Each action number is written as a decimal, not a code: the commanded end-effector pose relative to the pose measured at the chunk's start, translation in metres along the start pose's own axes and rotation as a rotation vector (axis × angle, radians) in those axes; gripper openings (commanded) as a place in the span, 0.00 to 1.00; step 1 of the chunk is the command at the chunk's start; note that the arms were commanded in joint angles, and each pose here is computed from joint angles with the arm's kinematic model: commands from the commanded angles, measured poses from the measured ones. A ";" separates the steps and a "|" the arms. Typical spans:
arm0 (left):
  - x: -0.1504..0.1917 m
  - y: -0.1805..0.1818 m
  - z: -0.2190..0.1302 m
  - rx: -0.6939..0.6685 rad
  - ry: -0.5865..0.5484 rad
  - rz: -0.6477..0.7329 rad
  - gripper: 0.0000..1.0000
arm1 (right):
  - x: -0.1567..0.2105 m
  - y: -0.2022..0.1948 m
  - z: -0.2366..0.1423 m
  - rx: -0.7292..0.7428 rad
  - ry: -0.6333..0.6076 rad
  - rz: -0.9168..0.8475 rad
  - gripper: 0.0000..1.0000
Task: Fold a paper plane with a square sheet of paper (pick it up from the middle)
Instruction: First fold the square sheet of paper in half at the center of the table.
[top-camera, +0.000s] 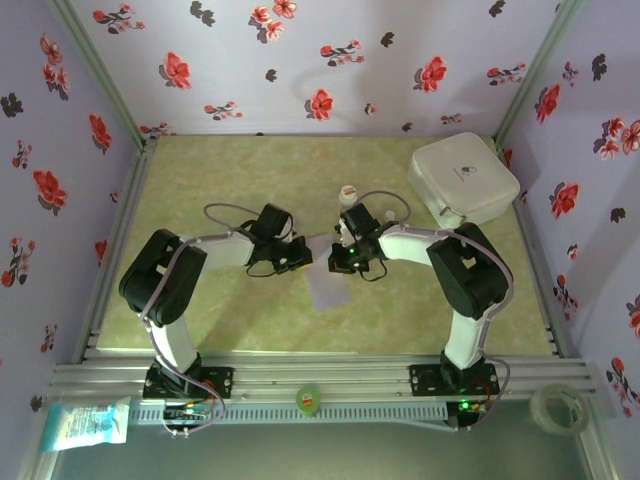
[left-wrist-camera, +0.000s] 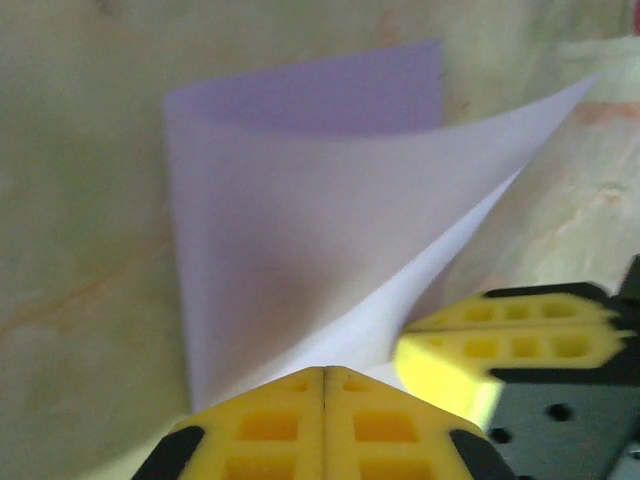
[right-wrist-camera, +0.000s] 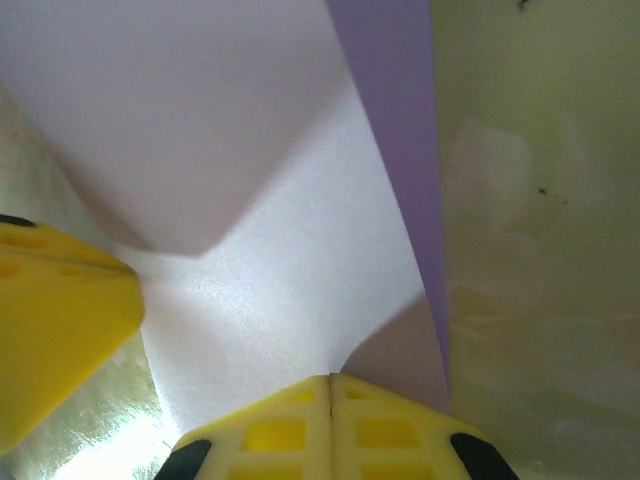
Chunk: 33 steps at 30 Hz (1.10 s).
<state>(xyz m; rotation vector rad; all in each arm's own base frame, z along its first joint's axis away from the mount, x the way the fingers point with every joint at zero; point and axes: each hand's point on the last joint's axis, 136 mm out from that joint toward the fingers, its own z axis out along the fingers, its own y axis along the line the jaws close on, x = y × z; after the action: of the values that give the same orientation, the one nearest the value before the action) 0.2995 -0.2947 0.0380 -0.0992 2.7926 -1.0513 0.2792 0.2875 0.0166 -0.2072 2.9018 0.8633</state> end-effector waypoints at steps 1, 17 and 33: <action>-0.009 -0.002 -0.003 0.000 -0.002 0.006 0.04 | 0.027 -0.037 0.010 0.126 0.085 0.063 0.00; -0.004 0.046 0.009 -0.082 0.023 -0.081 0.03 | 0.032 -0.042 0.010 0.146 0.092 0.074 0.00; -0.028 0.009 0.006 0.016 0.040 -0.017 0.04 | 0.030 -0.042 0.009 0.149 0.085 0.075 0.00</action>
<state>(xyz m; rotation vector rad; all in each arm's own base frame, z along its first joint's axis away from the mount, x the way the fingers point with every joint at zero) 0.3341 -0.2932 0.0454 -0.1183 2.7660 -1.1049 0.2792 0.2870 0.0161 -0.1961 2.9036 0.8616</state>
